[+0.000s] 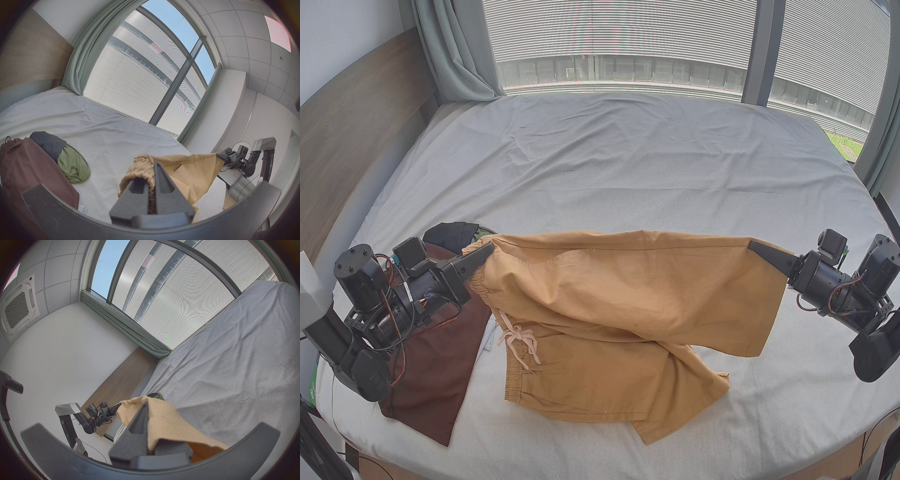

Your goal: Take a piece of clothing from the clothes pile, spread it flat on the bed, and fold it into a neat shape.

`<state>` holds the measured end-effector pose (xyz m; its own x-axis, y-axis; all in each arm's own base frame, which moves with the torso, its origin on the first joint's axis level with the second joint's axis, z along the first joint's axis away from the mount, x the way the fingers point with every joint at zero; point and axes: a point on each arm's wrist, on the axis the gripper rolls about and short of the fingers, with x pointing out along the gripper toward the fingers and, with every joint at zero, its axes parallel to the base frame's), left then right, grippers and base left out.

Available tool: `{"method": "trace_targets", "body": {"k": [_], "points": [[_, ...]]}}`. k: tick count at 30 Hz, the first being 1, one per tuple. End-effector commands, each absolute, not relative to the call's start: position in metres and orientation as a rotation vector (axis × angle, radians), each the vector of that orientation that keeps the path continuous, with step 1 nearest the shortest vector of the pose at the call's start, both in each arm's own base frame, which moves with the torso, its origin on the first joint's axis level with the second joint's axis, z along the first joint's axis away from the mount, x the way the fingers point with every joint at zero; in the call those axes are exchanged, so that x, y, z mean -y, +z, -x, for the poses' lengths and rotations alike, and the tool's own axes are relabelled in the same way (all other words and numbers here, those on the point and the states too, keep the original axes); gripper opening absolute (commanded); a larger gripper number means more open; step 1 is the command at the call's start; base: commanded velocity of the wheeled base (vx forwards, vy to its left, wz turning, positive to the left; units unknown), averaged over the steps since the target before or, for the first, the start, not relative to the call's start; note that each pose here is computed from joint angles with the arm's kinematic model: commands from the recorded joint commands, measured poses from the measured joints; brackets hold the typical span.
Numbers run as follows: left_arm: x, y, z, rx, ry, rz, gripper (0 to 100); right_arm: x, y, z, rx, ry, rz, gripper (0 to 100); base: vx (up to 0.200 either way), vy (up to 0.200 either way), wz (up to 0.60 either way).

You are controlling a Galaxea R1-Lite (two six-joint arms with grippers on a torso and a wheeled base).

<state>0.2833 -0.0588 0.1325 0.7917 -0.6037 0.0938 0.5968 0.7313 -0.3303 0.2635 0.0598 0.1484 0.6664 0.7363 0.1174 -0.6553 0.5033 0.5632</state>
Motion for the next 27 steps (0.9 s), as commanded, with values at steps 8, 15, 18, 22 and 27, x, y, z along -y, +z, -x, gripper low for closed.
{"method": "trace_targets", "body": {"k": [8,15,18,22,27], "points": [[0.058,0.133,-0.286,-0.014,-0.656,0.352,0,-0.052,0.151,-0.267,-0.122,0.820,-0.613,0,0.000,0.000,0.00],[0.057,0.134,-0.287,-0.005,-0.652,0.351,0,-0.047,0.152,-0.269,-0.109,0.801,-0.610,0,0.000,0.000,0.00],[0.055,0.136,-0.287,0.001,-0.645,0.350,0,-0.045,0.153,-0.270,-0.104,0.794,-0.609,0,0.000,0.000,0.00],[0.054,0.137,-0.288,0.009,-0.643,0.349,0,-0.042,0.154,-0.271,-0.097,0.785,-0.607,0,0.000,0.000,0.00],[0.053,0.137,-0.289,0.010,-0.640,0.349,0,-0.039,0.154,-0.272,-0.092,0.775,-0.607,0,0.000,0.000,0.00]]}}
